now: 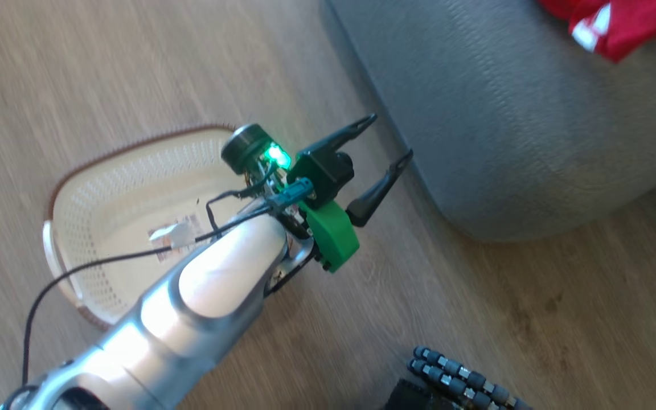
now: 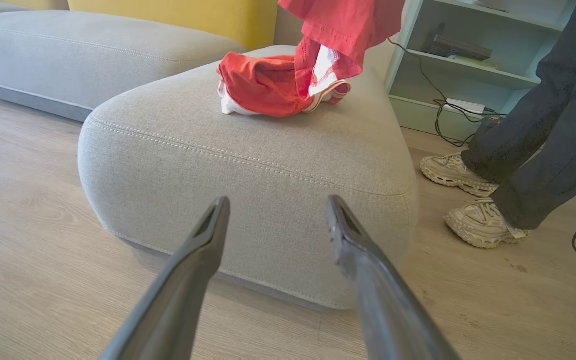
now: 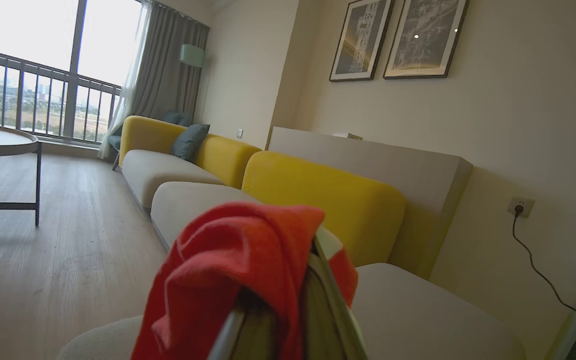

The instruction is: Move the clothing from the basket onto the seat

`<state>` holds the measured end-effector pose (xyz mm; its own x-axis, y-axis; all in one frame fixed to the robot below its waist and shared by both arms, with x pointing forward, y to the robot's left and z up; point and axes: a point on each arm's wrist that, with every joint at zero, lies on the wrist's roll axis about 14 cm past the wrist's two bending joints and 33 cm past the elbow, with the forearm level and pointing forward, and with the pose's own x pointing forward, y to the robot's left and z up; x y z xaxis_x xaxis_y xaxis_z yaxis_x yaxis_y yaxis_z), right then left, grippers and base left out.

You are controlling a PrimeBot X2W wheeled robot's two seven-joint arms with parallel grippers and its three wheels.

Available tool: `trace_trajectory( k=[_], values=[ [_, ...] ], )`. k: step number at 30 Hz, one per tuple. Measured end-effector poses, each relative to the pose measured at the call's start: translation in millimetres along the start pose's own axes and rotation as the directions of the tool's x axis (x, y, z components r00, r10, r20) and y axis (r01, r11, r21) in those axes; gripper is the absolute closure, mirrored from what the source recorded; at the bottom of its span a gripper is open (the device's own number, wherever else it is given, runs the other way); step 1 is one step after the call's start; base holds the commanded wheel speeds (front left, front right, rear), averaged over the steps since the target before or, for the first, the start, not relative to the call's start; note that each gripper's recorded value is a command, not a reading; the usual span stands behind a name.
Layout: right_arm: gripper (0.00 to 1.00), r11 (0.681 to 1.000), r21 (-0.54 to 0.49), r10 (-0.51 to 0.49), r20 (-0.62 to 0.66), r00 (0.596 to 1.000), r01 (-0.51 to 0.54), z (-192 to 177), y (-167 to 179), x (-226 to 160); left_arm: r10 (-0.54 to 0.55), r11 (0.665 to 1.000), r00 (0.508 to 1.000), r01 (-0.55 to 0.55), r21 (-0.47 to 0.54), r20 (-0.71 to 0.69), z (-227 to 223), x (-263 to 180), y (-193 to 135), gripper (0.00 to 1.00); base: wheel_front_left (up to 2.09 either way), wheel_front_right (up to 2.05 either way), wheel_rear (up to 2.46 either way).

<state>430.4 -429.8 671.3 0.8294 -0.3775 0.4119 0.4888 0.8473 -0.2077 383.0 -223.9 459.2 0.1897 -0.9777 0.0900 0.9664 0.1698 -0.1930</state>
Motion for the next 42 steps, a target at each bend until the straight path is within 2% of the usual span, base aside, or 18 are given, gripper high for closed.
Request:
trace_trajectory(
  k=[4, 12, 15, 19, 25, 27, 28, 33, 34, 36, 37, 42],
  values=[
    [1.0, 0.999, -0.047, -0.013, -0.03, 0.999, 0.012, -20, 2, 22, 0.017, 1.0, 1.0, -0.017, -0.016, -0.014, -16, -5, 18, 0.0, 0.0, 0.0, 0.0],
    [1.0, 0.979, -0.178, -0.107, -0.054, 0.993, 0.096, -41, -27, 64, 0.07, 0.995, 0.996, -0.074, -0.067, -0.062, -52, -23, 46, 0.0, 0.0, 0.0, 0.0],
    [1.0, 0.967, -0.217, -0.161, -0.108, 0.981, 0.134, -64, -43, 66, 0.099, 0.99, 0.992, -0.106, -0.088, -0.081, -63, -32, 55, 0.0, 0.0, 0.0, 0.0],
    [1.0, 0.963, -0.208, -0.216, -0.203, 0.955, 0.174, -108, -47, 59, 0.137, 0.983, 0.985, -0.147, -0.106, -0.1, -77, -43, 69, 0.0, 0.0, 0.0, 0.0],
    [1.0, 0.974, -0.147, -0.215, -0.337, 0.917, 0.174, -173, -19, 53, 0.19, 0.969, 0.974, -0.207, -0.134, -0.126, -94, -60, 84, 0.0, 0.0, 0.0, 0.0],
    [1.0, 0.983, -0.115, -0.176, -0.383, 0.907, 0.142, -195, 4, 53, 0.209, 0.963, 0.969, -0.227, -0.144, -0.134, -99, -66, 89, 0.0, 0.0, 0.0, 0.0],
    [1.0, 0.983, -0.115, -0.176, -0.383, 0.907, 0.142, -195, 4, 53, 0.209, 0.963, 0.969, -0.227, -0.144, -0.134, -99, -66, 89, 0.0, 0.0, 0.0, 0.0],
    [1.0, 0.998, -0.022, -0.067, -0.463, 0.884, 0.064, -238, 64, 45, 0.262, 0.947, 0.953, -0.284, -0.149, -0.149, -108, -79, 103, 0.0, 0.0, 0.0, 0.0],
    [0.92, 0.998, -0.011, -0.061, -0.466, 0.883, 0.063, -240, 67, 44, 0.268, 0.946, 0.952, -0.289, -0.149, -0.147, -107, -80, 104, 0.0, 0.0, 0.0, 0.0],
    [0.19, 0.999, 0.0, -0.037, -0.466, 0.884, 0.041, -241, 74, 40, 0.276, 0.944, 0.951, -0.296, -0.145, -0.142, -103, -81, 106, 0.0, 0.0, 0.0, 0.0],
    [0.0, 0.999, 0.007, -0.024, -0.464, 0.885, 0.031, -240, 77, 38, 0.28, 0.944, 0.95, -0.299, -0.142, -0.137, -100, -81, 106, 0.0, 0.0, 0.0, 0.0],
    [0.0, 0.999, 0.019, 0.048, -0.465, 0.884, -0.044, -236, 90, 13, 0.3, 0.942, 0.948, -0.312, -0.12, -0.109, -83, -79, 110, 0.0, 0.0, 0.0, 0.0]
  ],
)
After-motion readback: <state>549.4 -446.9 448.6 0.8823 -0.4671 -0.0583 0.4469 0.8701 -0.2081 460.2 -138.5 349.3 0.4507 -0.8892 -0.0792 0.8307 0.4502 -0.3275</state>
